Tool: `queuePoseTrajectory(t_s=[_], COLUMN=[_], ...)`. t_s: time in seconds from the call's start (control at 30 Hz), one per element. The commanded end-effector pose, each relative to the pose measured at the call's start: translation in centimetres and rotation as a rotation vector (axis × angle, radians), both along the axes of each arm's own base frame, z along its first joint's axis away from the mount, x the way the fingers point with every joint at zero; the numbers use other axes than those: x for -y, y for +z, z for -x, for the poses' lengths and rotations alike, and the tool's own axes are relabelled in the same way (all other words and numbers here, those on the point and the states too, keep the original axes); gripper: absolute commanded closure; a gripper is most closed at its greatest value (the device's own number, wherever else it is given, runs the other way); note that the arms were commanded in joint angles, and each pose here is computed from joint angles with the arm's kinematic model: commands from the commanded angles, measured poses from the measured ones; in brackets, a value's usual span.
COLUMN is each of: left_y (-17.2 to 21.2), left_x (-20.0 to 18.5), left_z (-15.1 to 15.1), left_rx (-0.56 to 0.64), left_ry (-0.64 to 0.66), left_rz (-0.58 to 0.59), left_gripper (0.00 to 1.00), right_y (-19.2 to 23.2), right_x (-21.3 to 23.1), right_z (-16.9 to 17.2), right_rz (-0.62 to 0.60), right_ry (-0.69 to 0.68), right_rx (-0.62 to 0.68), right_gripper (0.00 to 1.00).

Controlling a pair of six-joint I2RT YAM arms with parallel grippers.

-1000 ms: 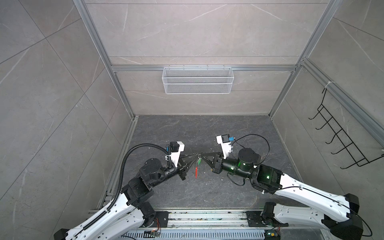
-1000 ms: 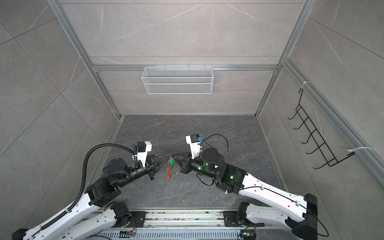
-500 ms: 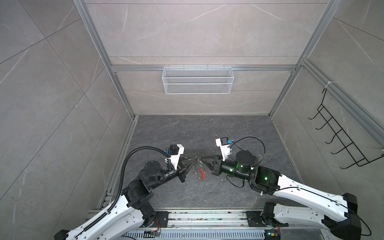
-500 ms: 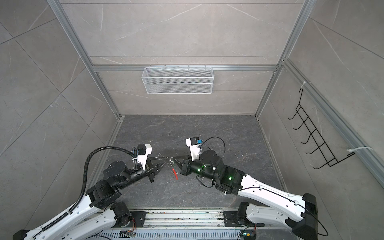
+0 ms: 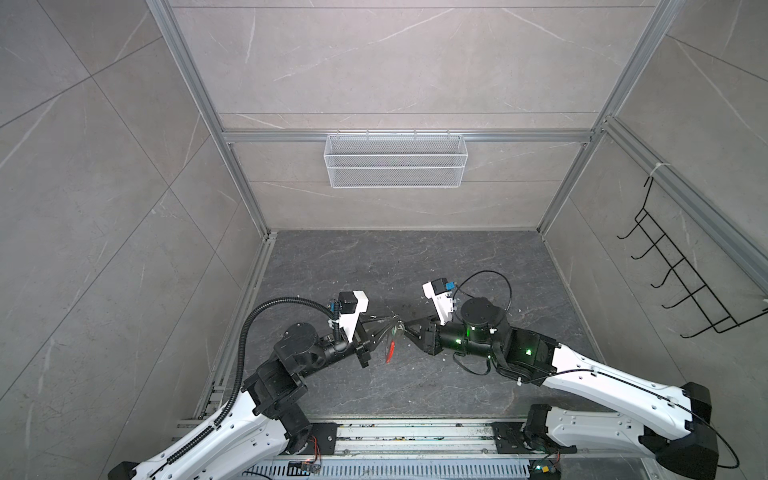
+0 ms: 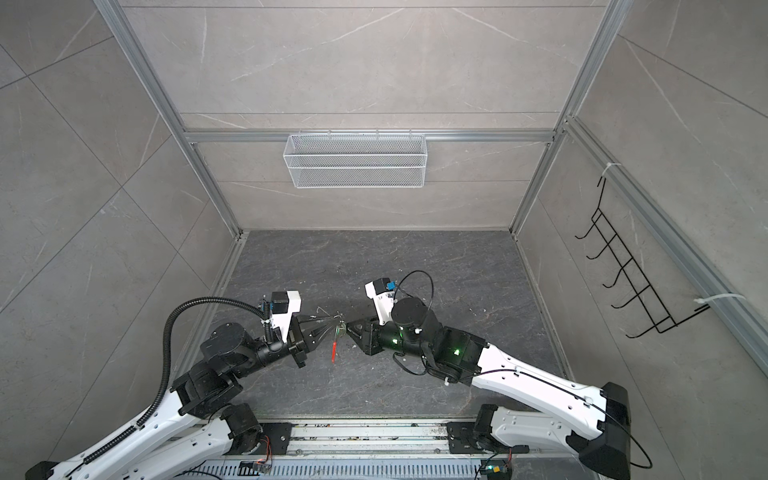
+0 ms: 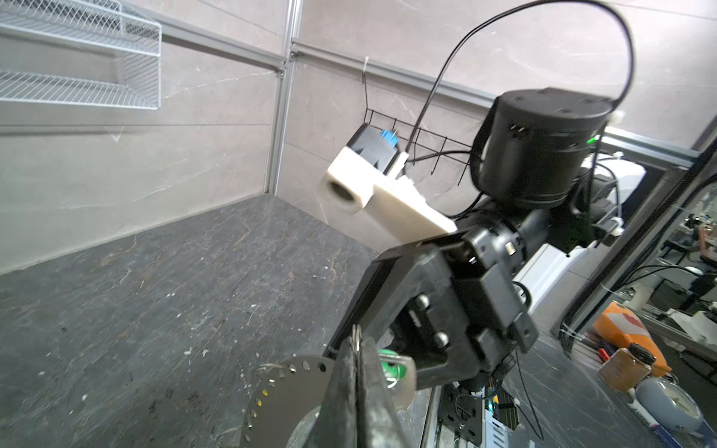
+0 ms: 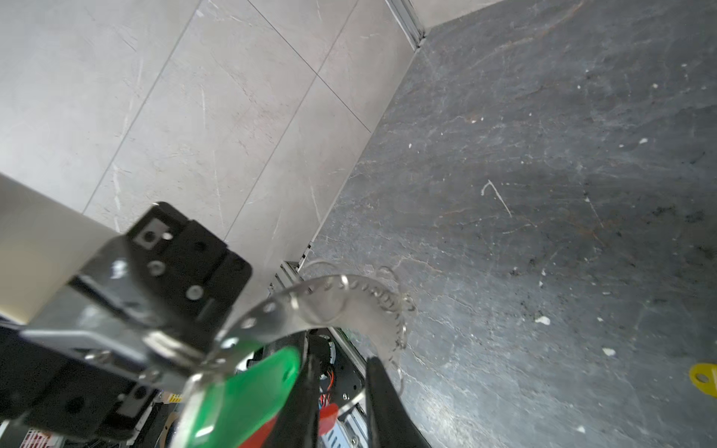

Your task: Remove the keys from the keyring

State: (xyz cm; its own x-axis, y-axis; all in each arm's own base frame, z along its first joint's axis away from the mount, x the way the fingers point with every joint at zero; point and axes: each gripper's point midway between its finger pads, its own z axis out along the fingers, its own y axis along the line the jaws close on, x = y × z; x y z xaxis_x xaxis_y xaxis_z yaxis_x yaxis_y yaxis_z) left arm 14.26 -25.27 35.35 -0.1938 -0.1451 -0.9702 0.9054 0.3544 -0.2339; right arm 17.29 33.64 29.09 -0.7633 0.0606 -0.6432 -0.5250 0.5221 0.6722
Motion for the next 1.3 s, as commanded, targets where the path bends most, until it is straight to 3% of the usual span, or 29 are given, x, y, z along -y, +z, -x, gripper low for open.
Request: queuePoseTrajectory(t_s=[0.0,0.2,0.4,0.6,0.73,0.97,1.17,1.27], left_y=[4.7,4.6,4.6,4.8,4.8,4.7,4.8,5.0], left_x=[-0.4,-0.6,-0.5,-0.2,0.2,0.3,0.1,0.0], left_z=[1.9,2.1,2.6,3.1,3.3,3.2,3.3,3.5], left_rx=[0.124,0.116,0.106,0.101,0.09,0.085,0.095,0.103], left_ry=[-0.067,-0.07,-0.097,-0.137,-0.165,-0.164,-0.157,-0.165], left_rz=[0.104,0.091,0.078,0.08,0.076,0.076,0.085,0.096], left_gripper=[1.0,1.0,1.0,1.0,1.0,1.0,1.0,1.0], right_y=[-0.3,1.8,5.0,8.2,9.3,10.5,7.8,6.7], right_x=[0.3,1.9,5.4,4.3,2.4,0.8,-0.1,-0.3], right_z=[0.0,0.1,0.5,3.3,4.7,5.8,5.5,5.4], right_rz=[0.045,0.105,0.219,0.129,0.066,-0.032,-0.009,-0.018], right_ry=[-0.003,0.012,0.024,0.229,0.354,0.43,0.444,0.436], right_rx=[-0.012,0.107,0.311,0.512,0.569,0.602,0.519,0.492], right_gripper=[0.64,0.51,0.46,0.46,0.47,0.61,0.85,0.9])
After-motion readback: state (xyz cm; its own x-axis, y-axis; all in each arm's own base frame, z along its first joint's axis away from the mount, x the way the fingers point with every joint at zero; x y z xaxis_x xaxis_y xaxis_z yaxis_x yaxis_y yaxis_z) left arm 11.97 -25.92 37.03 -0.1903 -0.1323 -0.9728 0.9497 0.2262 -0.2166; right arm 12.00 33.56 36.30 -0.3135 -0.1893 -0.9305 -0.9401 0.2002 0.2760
